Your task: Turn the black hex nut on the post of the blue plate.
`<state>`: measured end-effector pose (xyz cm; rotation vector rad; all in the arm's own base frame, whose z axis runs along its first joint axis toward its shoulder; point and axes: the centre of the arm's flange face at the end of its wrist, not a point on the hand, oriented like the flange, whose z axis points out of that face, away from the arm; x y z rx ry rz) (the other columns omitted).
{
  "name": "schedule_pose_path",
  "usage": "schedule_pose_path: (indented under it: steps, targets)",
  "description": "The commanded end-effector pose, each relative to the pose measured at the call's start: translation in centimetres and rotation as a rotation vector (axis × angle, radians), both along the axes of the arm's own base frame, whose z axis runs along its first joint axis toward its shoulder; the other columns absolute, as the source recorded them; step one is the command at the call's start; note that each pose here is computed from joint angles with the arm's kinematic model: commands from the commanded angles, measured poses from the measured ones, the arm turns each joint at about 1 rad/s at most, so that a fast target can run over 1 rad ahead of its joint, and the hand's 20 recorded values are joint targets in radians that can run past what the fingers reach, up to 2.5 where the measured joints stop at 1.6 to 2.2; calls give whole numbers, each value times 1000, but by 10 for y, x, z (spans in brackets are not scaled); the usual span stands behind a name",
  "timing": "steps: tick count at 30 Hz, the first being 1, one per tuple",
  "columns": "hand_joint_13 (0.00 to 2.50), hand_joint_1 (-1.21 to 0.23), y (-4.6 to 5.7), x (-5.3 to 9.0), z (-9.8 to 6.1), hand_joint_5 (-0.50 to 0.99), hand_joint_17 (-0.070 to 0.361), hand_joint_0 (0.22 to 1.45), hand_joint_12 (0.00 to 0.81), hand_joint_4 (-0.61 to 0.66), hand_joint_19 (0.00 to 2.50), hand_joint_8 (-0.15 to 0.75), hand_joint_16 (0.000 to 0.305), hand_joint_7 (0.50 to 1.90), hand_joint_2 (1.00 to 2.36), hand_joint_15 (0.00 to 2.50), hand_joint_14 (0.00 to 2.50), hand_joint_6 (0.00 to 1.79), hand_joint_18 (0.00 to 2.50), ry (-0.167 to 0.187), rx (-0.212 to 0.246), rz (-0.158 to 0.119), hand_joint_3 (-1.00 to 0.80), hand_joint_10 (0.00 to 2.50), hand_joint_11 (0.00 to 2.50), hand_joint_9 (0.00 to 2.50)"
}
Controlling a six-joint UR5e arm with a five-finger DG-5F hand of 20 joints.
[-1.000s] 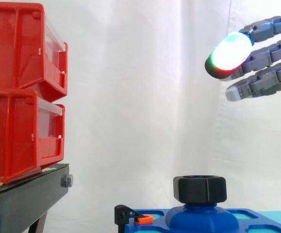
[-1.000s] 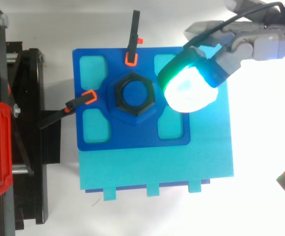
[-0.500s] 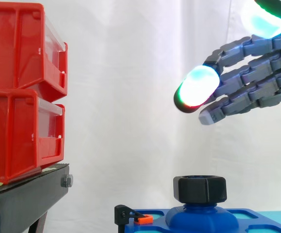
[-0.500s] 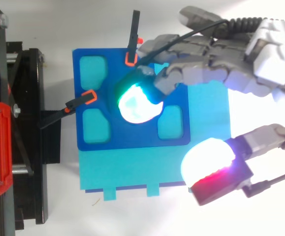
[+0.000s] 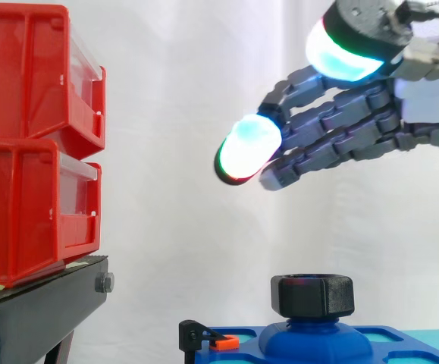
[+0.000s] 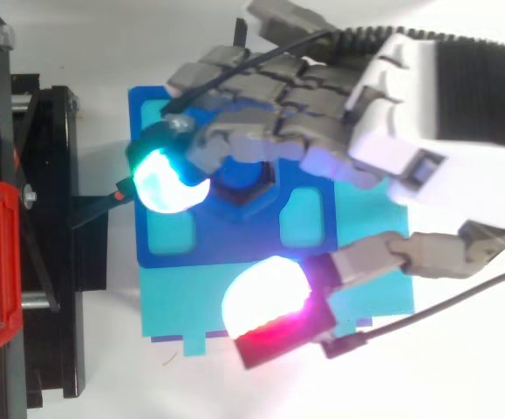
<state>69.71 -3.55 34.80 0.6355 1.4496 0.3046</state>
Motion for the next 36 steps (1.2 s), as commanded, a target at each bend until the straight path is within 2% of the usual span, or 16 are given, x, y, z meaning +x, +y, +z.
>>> schedule_pose_path:
  steps: [1,3,8,12,13,14,16,19,26,27,31,32,36]
  targets:
    - [125,-307,1,10,-1,-224,128,466,353,149,6,233,57,737,1000,25,0,502,0,12,-8,7,-500,0,24,251]
    - [127,-306,1,12,0,-223,128,466,353,152,12,233,57,740,1000,26,0,502,0,10,-11,9,-500,0,11,252]
    - [127,-305,7,16,2,-221,128,465,354,152,12,235,57,742,1000,26,0,502,0,6,-53,13,-500,0,17,256]
    - [128,-303,11,31,-24,-220,128,465,354,155,18,235,57,742,1000,29,0,502,0,24,-62,14,-500,0,19,261]
    - [130,-302,11,35,-24,-220,128,465,355,158,12,236,57,747,1000,26,0,502,0,23,-59,15,-500,0,13,262]
    - [132,-302,11,39,-35,-219,129,465,354,158,12,236,57,744,1000,30,0,502,0,37,-56,16,-500,0,19,262]
    - [133,-302,12,41,-31,-219,128,466,354,158,11,236,57,746,1000,31,0,502,0,28,-47,15,-500,0,14,262]
    - [159,-321,11,40,-32,-214,129,466,357,165,0,243,57,736,1000,7,0,502,0,33,-50,25,-500,0,0,293]
    - [161,-319,7,35,-37,-214,129,466,358,163,0,242,57,734,1000,12,0,502,0,86,-58,35,-500,0,0,296]
    - [161,-320,7,32,-39,-214,129,466,358,165,0,242,57,740,1000,9,0,502,0,109,-62,35,-500,0,0,296]
    - [162,-319,3,28,-40,-214,129,466,357,165,0,242,57,738,1000,16,0,502,0,142,-66,34,-500,0,0,296]
    - [163,-319,0,26,-42,-214,129,466,357,162,0,242,57,738,1000,8,0,502,0,161,-66,31,-500,1,0,296]
    - [163,-320,-1,25,-43,-214,129,466,357,161,0,242,57,738,1000,8,0,502,0,173,-68,30,-500,2,0,297]
